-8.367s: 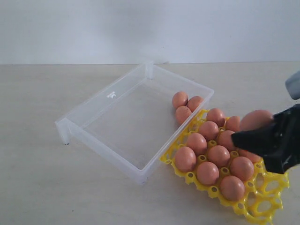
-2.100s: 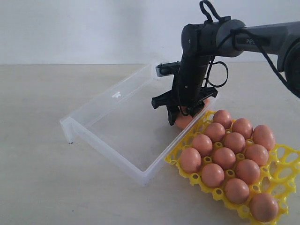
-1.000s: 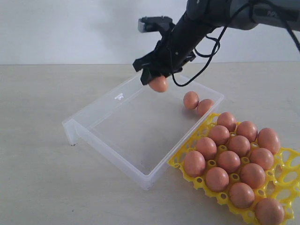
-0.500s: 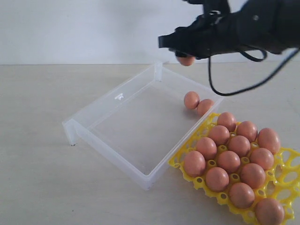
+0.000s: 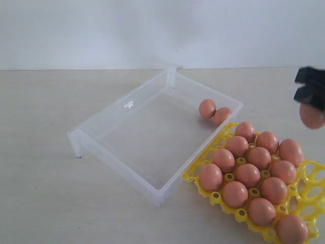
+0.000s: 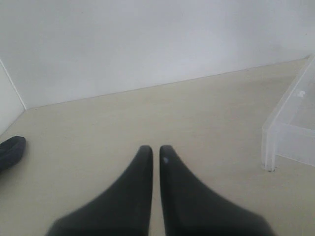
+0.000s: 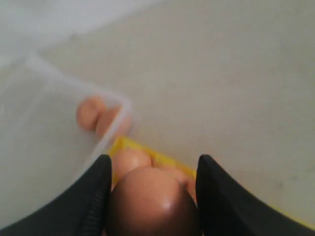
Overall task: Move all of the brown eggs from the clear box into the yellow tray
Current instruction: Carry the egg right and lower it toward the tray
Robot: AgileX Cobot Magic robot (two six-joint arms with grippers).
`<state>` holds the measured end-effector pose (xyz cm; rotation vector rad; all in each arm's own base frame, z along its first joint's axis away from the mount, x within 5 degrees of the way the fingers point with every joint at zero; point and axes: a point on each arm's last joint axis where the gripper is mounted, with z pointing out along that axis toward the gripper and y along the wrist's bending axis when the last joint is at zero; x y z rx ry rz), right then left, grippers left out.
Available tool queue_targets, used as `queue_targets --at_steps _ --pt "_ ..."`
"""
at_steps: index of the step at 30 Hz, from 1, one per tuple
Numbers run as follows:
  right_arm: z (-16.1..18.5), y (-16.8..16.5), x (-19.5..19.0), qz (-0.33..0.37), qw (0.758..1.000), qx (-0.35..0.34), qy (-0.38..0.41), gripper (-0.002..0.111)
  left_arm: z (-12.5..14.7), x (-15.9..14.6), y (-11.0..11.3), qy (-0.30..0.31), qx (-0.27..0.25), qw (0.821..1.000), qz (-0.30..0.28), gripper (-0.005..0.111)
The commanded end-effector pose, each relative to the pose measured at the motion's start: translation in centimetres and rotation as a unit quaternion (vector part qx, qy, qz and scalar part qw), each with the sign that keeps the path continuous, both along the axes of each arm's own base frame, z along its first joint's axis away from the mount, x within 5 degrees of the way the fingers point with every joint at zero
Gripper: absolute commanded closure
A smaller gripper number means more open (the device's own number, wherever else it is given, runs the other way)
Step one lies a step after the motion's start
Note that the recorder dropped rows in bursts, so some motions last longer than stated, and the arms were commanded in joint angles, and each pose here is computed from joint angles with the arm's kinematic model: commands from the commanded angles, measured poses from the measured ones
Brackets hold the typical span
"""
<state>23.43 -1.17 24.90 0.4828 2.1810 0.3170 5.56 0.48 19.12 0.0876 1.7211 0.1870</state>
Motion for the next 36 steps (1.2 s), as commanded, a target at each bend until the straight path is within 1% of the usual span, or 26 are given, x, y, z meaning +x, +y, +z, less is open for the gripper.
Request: queue_targets --at_steps 1,3,7,11,14,17,19,23,26,27,30,32,35,36 --pt "-0.6 0.8 -2.8 0.182 0.978 -0.056 0.089 0.109 0.2 0.0 -0.1 -0.006 -0.004 1.0 -0.004 0.103" --pt "-0.6 0.9 -3.1 0.216 0.97 -0.073 0.089 0.109 0.2 0.0 -0.1 -0.006 -0.004 1.0 -0.004 0.103" --pt "-0.6 0.9 -3.0 0.218 0.969 -0.078 0.085 0.109 0.2 0.0 -0.1 -0.006 -0.004 1.0 -0.004 0.103" --pt "-0.9 0.9 -3.2 0.239 0.963 -0.093 0.088 0.109 0.2 0.0 -0.1 -0.006 -0.004 1.0 -0.004 0.103" --pt "-2.3 0.6 -3.6 0.226 0.964 -0.117 0.082 0.109 0.2 0.0 -0.1 -0.006 -0.004 1.0 -0.004 0.103" --pt "-4.6 0.1 -4.3 0.178 0.972 -0.14 0.057 0.109 0.2 0.0 -0.1 -0.006 -0.004 1.0 -0.004 0.103" --pt "-5.3 0.3 -4.9 0.185 0.971 -0.145 0.051 0.109 0.2 0.0 -0.1 -0.006 -0.004 1.0 -0.004 0.103" --pt "-4.9 1.1 -5.6 0.223 0.965 -0.134 0.04 0.109 0.2 0.0 -0.1 -0.006 -0.004 1.0 -0.004 0.103" --pt "-5.6 1.7 -6.3 0.253 0.959 -0.113 0.055 0.109 0.2 0.0 -0.1 -0.006 -0.004 1.0 -0.004 0.103" --pt "-5.8 1.7 -6.4 0.252 0.959 -0.114 0.057 0.109 0.2 0.0 -0.1 -0.006 -0.004 1.0 -0.004 0.103" --pt "-5.8 1.0 -6.1 0.213 0.967 -0.133 0.05 0.109 0.2 0.0 -0.1 -0.006 -0.004 1.0 -0.004 0.103" --pt "-5.9 0.8 -6.1 0.196 0.971 -0.127 0.053 0.109 0.2 0.0 -0.1 -0.006 -0.004 1.0 -0.004 0.103" --pt "-6.1 1.4 -6.5 0.218 0.968 -0.104 0.062 0.109 0.2 0.0 -0.1 -0.006 -0.004 1.0 -0.004 0.103" --pt "-6.4 1.5 -6.7 0.231 0.965 -0.107 0.066 0.109 0.2 0.0 -0.1 -0.006 -0.004 1.0 -0.004 0.103"
